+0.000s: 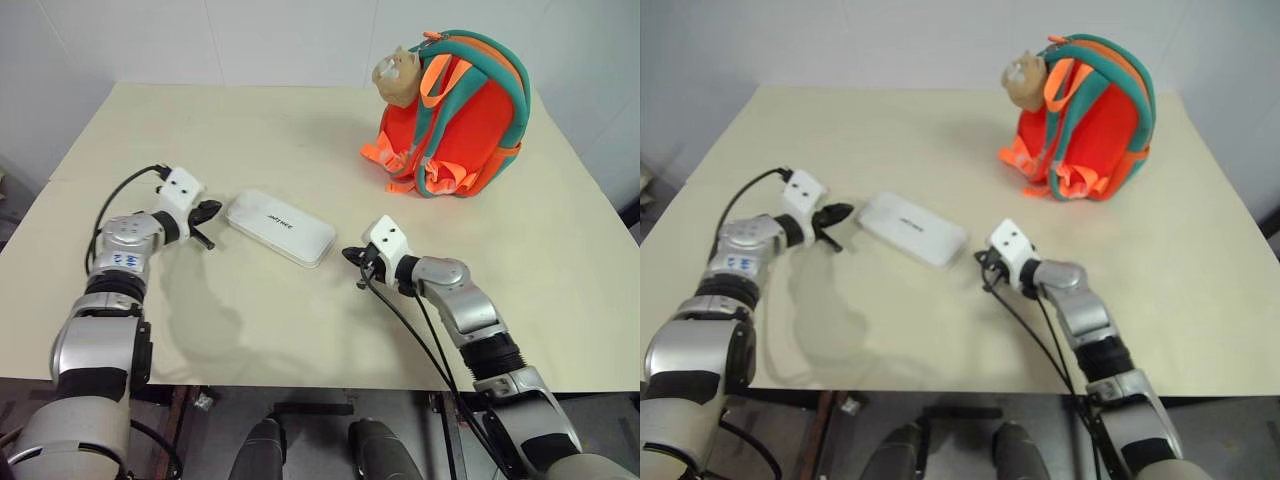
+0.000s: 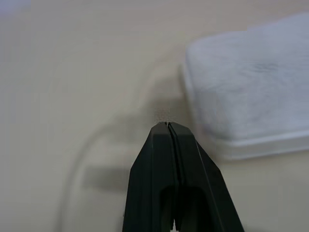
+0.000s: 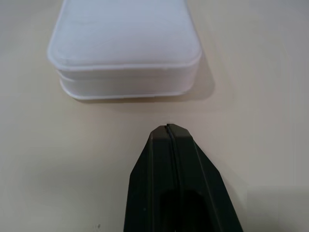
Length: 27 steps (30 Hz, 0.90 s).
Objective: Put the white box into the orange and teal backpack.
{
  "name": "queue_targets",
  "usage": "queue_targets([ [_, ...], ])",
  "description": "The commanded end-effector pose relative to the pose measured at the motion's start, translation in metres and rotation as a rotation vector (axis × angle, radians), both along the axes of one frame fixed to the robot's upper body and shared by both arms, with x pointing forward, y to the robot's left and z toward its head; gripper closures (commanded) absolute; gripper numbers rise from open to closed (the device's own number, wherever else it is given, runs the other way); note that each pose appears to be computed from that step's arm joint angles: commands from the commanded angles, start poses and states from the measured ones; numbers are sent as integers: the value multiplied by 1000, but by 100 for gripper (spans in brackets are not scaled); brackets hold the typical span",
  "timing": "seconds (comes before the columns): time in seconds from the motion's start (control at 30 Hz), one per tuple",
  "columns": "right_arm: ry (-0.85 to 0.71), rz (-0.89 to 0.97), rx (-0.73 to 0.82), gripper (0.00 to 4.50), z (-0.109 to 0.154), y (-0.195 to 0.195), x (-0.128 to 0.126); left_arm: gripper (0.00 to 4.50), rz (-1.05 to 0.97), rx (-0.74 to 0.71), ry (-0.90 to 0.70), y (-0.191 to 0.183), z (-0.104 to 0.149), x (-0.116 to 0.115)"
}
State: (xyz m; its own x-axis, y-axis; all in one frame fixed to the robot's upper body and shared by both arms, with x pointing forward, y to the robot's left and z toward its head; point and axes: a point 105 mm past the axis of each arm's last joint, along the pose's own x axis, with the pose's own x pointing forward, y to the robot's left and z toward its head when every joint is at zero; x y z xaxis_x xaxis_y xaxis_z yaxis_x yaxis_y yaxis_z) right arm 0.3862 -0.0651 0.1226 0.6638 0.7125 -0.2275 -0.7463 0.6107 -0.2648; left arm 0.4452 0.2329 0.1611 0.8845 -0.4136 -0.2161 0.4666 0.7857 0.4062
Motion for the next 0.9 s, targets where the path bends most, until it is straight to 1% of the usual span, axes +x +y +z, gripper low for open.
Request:
queue_targets([
  [0.03, -46, 12, 23, 450, 13, 21, 1, 447, 38, 17, -23, -4, 6, 7],
  [0.17, -44, 43, 42, 450, 14, 37, -5, 447, -33, -28, -25, -18, 6, 6],
  [0.3, -35, 59, 46, 450, 13, 38, -9, 447, -130, -49, -14, -25, 4, -2],
  [0.47, -27, 52, 19, 450, 13, 18, -12, 447, -270, -57, 43, -25, -12, -22],
  [0.6, -18, 57, -15, 450, 15, -1, -18, 447, -353, -53, 87, -29, -32, -39],
  [0.73, -7, 59, -46, 450, 18, -18, -25, 447, -409, -77, 98, -41, -43, -54],
  [0.9, 20, 52, -88, 450, 22, -44, -35, 447, -479, -127, 108, -70, -49, -72],
])
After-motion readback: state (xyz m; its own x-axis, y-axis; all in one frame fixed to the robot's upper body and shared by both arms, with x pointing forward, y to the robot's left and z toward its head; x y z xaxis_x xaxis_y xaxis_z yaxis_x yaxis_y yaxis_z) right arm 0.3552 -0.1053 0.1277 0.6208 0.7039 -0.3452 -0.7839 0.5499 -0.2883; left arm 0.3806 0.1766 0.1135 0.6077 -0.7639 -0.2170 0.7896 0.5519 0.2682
